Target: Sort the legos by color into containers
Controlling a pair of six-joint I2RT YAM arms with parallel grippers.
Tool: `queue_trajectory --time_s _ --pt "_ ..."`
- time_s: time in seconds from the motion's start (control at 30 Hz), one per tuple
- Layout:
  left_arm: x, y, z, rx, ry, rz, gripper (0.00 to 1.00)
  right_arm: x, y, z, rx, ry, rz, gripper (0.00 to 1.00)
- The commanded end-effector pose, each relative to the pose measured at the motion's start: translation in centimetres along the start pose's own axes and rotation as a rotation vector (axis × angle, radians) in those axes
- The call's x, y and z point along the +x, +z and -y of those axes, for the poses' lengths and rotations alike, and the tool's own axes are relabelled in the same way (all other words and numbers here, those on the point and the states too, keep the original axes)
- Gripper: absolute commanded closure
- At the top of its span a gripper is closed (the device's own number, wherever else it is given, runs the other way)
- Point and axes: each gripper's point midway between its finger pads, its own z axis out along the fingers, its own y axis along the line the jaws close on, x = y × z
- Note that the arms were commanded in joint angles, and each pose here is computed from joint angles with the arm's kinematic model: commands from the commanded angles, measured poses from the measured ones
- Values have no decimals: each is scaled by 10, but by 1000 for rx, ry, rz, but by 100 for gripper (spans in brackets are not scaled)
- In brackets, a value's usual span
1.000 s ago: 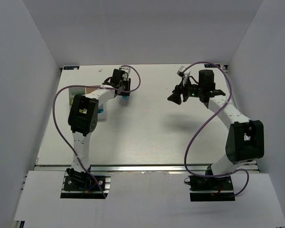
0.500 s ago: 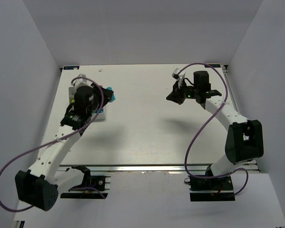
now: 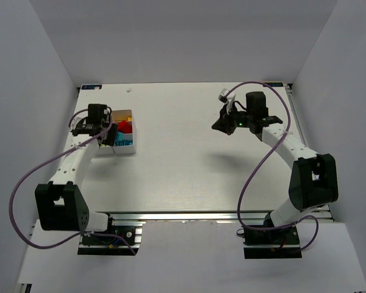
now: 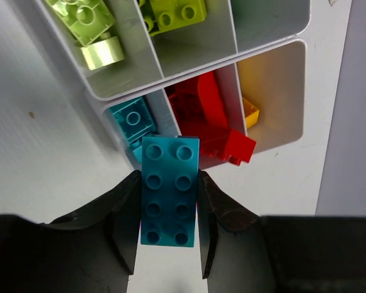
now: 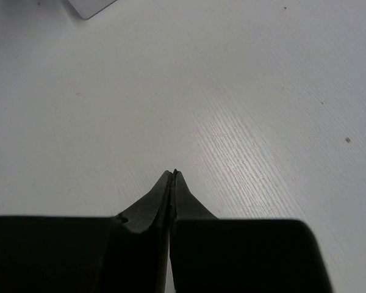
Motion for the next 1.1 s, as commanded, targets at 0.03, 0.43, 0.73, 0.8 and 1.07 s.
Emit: queue_trajectory --time_s 0.03,0.43,0.73,0.8,1.07 --pt "-1 -5 23 17 -74 -53 99 -6 -6 -6 8 -18 22 100" --pt "24 15 14 -17 -149 -168 93 -4 -7 -8 11 -15 24 100" --pt "27 22 4 -61 -155 -164 86 -4 -6 -7 9 -17 24 100" --pt "28 27 -1 -90 -161 -164 86 -5 -7 -7 12 -19 26 100" --pt "28 36 -5 -124 -174 -149 85 -1 -7 -8 10 -18 21 100"
